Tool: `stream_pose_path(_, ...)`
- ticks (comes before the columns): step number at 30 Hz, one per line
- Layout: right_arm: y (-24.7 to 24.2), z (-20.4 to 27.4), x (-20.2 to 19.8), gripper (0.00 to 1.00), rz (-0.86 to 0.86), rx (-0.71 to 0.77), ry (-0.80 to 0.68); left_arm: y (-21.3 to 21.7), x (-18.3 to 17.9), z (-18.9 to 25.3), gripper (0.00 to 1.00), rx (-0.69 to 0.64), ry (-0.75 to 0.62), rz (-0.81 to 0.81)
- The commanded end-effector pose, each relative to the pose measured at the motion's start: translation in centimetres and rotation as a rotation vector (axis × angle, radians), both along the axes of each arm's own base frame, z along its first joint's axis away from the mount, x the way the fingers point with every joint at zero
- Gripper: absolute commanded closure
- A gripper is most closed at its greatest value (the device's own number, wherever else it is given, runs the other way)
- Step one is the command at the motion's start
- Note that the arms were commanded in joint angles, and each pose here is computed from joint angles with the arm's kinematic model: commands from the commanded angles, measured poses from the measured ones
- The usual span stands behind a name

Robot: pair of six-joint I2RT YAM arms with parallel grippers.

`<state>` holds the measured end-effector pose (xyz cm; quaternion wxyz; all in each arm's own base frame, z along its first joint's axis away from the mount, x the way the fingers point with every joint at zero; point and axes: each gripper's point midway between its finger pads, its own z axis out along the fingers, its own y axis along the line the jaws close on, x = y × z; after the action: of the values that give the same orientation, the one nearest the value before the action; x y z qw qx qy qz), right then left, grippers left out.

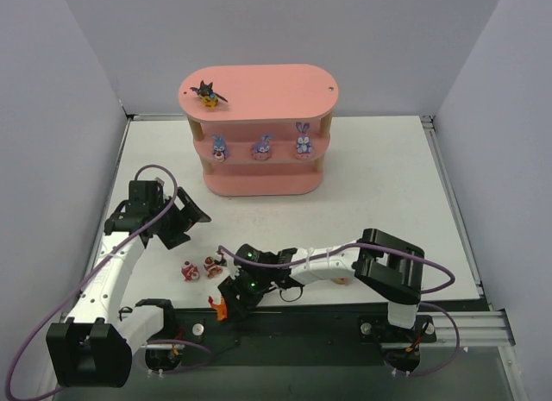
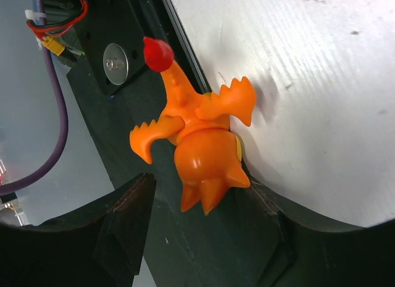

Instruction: Place and organize the plastic toys onto the shelf

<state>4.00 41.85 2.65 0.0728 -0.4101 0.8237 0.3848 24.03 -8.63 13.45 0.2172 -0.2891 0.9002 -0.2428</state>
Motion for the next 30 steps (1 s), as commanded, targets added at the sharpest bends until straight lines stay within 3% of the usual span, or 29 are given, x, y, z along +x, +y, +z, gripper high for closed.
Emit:
stream_pose_path(1,1.3,0.4,0.5,0.43,-0.014,-0.014,-0.054,0.2,0.4,1.5,0.05,0.02,-0.054,-0.007)
stream_pose_path(13,1.5,-1.6,2.6,0.38,-0.134,-0.127,-0.109,0.4,0.0,2.3,0.05,0.028,-0.078,-0.002)
stream_pose_path(15,1.4,-1.9,2.9,0.46,-0.158,-0.141,-0.116,0.5,-0.1,2.4,0.05,0.036,-0.081,-0.002)
stream_pose_path(19,1.0,-1.6,3.5,0.93,-0.209,-0.137,-0.141,0.5,-0.3,2.5,0.05,0.039,-0.087,-0.008)
stream_pose_path(20,0.9,-0.9,3.6,0.99,-0.221,-0.126,-0.149,0.5,-0.3,2.5,0.05,0.039,-0.09,-0.008)
stream_pose_path(30,-3.5,4.5,5.5,1.0,-0.341,-0.184,-0.266,-1.6,0.4,4.2,0.05,-0.005,-0.19,-0.123)
